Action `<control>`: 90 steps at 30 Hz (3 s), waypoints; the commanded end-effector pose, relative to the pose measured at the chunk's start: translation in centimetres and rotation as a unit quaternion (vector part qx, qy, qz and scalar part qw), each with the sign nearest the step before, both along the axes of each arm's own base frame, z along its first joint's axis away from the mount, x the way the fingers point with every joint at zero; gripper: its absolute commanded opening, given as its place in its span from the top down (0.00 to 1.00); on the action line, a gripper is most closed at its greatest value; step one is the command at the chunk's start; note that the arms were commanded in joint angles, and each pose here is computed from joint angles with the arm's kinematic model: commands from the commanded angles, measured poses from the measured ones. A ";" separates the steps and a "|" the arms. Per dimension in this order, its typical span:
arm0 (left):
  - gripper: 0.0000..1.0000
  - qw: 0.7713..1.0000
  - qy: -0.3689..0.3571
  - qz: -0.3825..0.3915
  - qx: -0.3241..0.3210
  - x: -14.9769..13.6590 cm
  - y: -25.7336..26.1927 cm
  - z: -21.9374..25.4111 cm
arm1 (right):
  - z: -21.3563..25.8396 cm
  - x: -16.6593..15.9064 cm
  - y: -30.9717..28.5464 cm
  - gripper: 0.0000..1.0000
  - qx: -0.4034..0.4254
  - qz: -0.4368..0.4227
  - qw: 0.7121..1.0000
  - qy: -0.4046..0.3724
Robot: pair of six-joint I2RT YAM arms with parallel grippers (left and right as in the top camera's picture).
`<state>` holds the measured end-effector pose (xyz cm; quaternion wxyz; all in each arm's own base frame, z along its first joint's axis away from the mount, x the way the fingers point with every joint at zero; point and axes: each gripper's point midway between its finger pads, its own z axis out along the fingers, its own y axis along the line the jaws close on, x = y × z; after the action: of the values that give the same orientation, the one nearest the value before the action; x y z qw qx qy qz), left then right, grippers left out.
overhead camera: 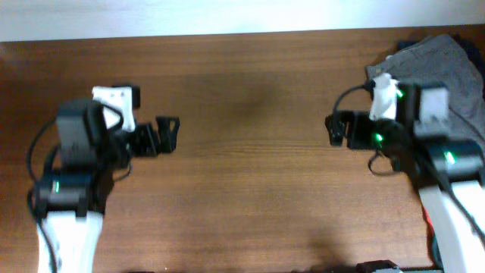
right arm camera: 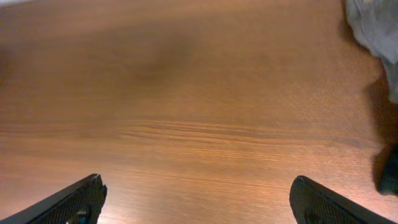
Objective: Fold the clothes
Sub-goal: 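Reach the right gripper to the grey shorts on the clothes pile, then grasp the grey shorts with the right gripper and drag them to table center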
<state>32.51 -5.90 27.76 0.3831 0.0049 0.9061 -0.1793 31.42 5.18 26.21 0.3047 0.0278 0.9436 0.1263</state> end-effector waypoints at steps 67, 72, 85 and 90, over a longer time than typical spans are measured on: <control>0.01 0.999 0.046 -0.004 -0.019 3.1 2.7 0.6 | -6.3 11.0 15.5 0.96 0.001 0.113 0.994 0.008; 0.01 1.000 0.012 0.020 -0.006 1.5 4.7 3.1 | -8.4 6.1 22.1 0.96 -0.044 0.191 0.980 0.033; 0.01 0.997 0.066 0.042 0.029 -1.2 5.8 1.4 | -8.6 3.9 22.8 0.96 -0.074 0.207 0.975 0.043; 0.01 0.995 0.085 0.041 0.026 -1.8 5.6 0.8 | -8.8 3.4 23.0 0.89 -0.067 0.215 0.973 0.054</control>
<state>30.93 -0.43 28.50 0.3135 -0.0414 0.9375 -0.1451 34.73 28.36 16.04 0.2051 -0.1915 0.9525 0.1182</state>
